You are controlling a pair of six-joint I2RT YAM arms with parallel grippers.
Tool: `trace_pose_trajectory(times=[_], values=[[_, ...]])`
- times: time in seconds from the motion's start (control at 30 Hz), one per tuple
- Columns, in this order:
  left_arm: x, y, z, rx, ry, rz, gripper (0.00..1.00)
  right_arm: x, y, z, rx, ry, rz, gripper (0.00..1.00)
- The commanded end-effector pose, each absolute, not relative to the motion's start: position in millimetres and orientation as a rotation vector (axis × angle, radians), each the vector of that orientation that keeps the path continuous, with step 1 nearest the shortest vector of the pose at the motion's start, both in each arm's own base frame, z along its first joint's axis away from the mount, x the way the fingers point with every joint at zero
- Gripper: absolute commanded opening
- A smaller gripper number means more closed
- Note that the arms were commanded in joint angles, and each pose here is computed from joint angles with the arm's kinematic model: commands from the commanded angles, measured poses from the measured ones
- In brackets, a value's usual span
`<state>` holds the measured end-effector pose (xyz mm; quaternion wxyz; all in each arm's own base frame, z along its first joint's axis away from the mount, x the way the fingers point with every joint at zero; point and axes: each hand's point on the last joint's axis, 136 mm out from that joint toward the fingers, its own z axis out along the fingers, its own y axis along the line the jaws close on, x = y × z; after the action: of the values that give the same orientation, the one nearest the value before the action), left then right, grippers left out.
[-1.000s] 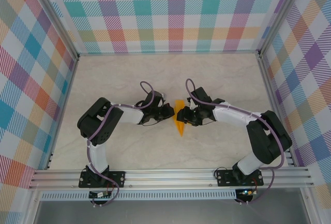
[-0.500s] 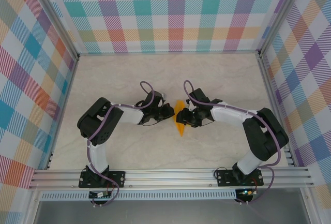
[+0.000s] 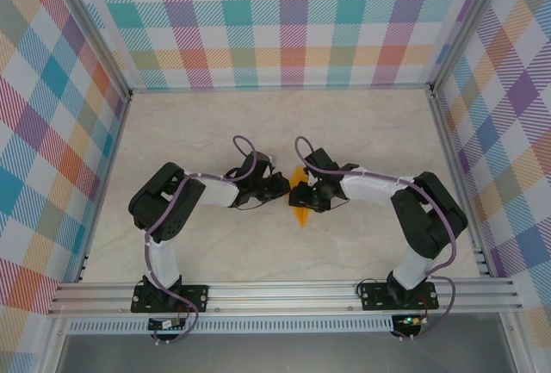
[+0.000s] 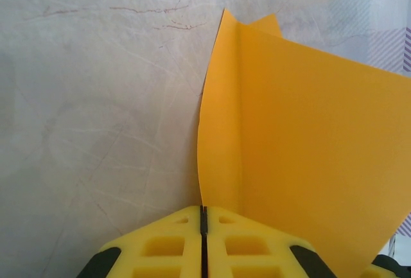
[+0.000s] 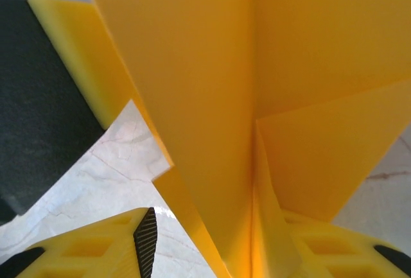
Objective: Fold a paper plane with a square sheet of paper (pick it up from the middle)
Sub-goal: Move a paper plane to the center of the table.
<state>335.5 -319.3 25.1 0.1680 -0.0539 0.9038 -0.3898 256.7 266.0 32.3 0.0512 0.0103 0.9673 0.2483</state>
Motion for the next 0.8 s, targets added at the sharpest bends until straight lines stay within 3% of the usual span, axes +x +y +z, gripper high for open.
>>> trace_pose_trajectory(times=[0.0,0.23,0.6,0.77], values=[[331.5,-314.3,24.9,-0.162,2.582,-1.116,0.09,259.9,261.9,27.5,0.013,2.954,0.657,0.48],[331.8,-311.7,29.9,-0.164,2.579,-1.097,0.13,263.9,257.9,22.5,0.043,2.964,0.571,0.45],[336.7,-260.5,56.3,-0.266,2.568,-0.76,0.38,268.5,246.2,20.1,0.13,2.97,0.456,0.35],[334.1,-248.2,60.9,-0.275,2.575,-0.688,0.44,269.8,242.0,19.8,0.139,2.973,0.401,0.31]])
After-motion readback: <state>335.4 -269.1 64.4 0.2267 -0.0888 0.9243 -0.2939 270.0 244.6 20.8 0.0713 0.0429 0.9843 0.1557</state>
